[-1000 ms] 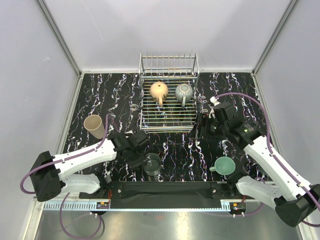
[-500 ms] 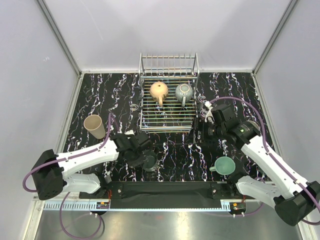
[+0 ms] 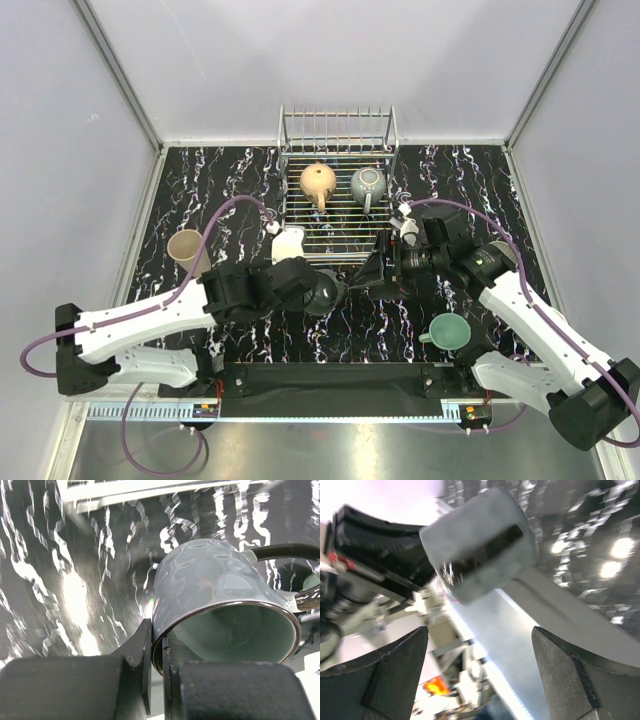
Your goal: Load the cups into the dish rack
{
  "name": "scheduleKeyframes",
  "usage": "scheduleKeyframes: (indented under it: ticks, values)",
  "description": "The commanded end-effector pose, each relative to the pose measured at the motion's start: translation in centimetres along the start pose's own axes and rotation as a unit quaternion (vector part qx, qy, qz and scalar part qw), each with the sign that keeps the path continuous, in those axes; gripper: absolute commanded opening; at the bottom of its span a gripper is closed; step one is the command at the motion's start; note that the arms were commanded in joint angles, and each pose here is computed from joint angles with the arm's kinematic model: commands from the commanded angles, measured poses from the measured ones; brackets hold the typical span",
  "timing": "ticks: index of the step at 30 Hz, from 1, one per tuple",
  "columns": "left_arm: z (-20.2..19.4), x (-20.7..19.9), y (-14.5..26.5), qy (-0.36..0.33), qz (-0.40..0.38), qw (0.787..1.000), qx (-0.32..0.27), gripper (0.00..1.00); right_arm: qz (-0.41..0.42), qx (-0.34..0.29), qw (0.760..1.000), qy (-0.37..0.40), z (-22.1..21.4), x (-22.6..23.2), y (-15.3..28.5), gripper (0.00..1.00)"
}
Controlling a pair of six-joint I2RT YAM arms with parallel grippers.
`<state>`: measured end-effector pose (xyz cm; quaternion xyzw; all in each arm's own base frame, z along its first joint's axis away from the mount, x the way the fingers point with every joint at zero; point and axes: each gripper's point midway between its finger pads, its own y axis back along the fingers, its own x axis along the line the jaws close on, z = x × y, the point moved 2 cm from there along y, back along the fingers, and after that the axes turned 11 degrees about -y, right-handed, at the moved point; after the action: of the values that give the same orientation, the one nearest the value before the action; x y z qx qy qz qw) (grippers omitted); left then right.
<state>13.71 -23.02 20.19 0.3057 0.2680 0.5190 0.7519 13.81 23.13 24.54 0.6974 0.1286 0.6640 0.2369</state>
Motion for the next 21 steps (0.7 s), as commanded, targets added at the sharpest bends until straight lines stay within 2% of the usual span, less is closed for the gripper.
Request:
scheduleKeyframes:
  ticks: [1,3,4,5,6,9,12,15,21]
  values:
    - [6.1,-0.1,2.6,-0.053,-0.013,0.986,-0.158,0.0,0.08,0.047,0.994,-0.049,-0.9,3.5,0.6,0.92]
    - [6.4,0.4,2.5,-0.075,-0.011,0.979,-0.19,0.0,0.099,0.055,0.991,-0.066,-1.2,4.4,0.9,0.91]
    - [7.9,0.1,3.1,-0.088,-0.02,0.969,-0.231,0.0,0.116,0.055,0.988,-0.086,-1.2,5.1,1.0,0.91]
    - [7.6,0.7,3.2,-0.095,-0.023,0.963,-0.25,0.0,0.126,0.057,0.986,-0.096,-1.2,5.4,1.1,0.91]
    - [9.1,0.4,3.9,-0.105,-0.031,0.951,-0.291,0.0,0.131,0.063,0.983,-0.111,-1.3,5.1,1.0,0.91]
    - [9.8,0.9,4.6,-0.134,-0.036,0.929,-0.343,0.0,0.159,0.072,0.974,-0.143,-1.2,5.8,1.0,0.9]
    - [12.0,0.4,6.3,-0.198,-0.036,0.891,-0.406,0.0,0.173,0.087,0.969,-0.154,-1.3,6.5,1.2,0.89]
    - [13.1,-0.8,7.6,-0.247,-0.058,0.858,-0.446,0.0,0.174,0.093,0.967,-0.162,-1.2,7.2,1.4,0.89]
    - [14.0,-1.7,9.0,-0.276,-0.075,0.827,-0.484,0.0,0.181,0.097,0.965,-0.161,-1.2,8.1,1.8,0.85]
